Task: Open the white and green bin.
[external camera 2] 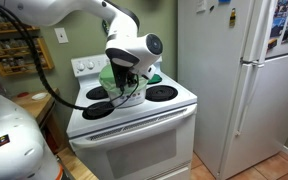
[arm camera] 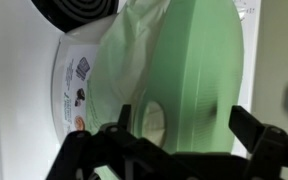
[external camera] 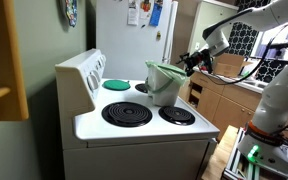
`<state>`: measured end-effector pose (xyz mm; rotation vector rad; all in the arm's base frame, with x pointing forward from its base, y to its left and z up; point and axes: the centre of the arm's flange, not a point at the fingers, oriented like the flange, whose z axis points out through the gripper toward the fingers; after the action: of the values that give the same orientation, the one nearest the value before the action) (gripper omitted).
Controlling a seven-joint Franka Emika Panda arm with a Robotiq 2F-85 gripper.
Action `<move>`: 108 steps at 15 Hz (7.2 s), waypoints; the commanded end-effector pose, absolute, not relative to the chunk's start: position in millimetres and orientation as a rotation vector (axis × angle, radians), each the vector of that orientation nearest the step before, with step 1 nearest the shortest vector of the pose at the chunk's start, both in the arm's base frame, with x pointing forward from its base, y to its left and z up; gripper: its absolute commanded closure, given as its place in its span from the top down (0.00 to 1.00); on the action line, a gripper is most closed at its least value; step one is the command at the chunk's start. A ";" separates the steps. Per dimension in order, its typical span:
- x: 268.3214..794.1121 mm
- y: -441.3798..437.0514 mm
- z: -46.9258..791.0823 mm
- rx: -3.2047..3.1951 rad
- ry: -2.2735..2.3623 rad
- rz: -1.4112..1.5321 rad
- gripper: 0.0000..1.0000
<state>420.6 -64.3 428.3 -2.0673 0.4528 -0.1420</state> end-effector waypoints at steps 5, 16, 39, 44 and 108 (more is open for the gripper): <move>427.1 -63.2 431.5 -1.995 0.438 -0.222 1.00; 423.3 -70.6 481.6 -2.025 0.438 -0.284 1.00; 431.1 -70.3 456.7 -2.160 0.479 -0.033 1.00; 427.5 -70.6 443.0 -2.067 0.403 -0.087 1.00; 521.7 22.2 630.9 -1.888 0.091 -0.524 1.00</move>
<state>512.4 14.5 624.8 -1.9366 0.0897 -0.5144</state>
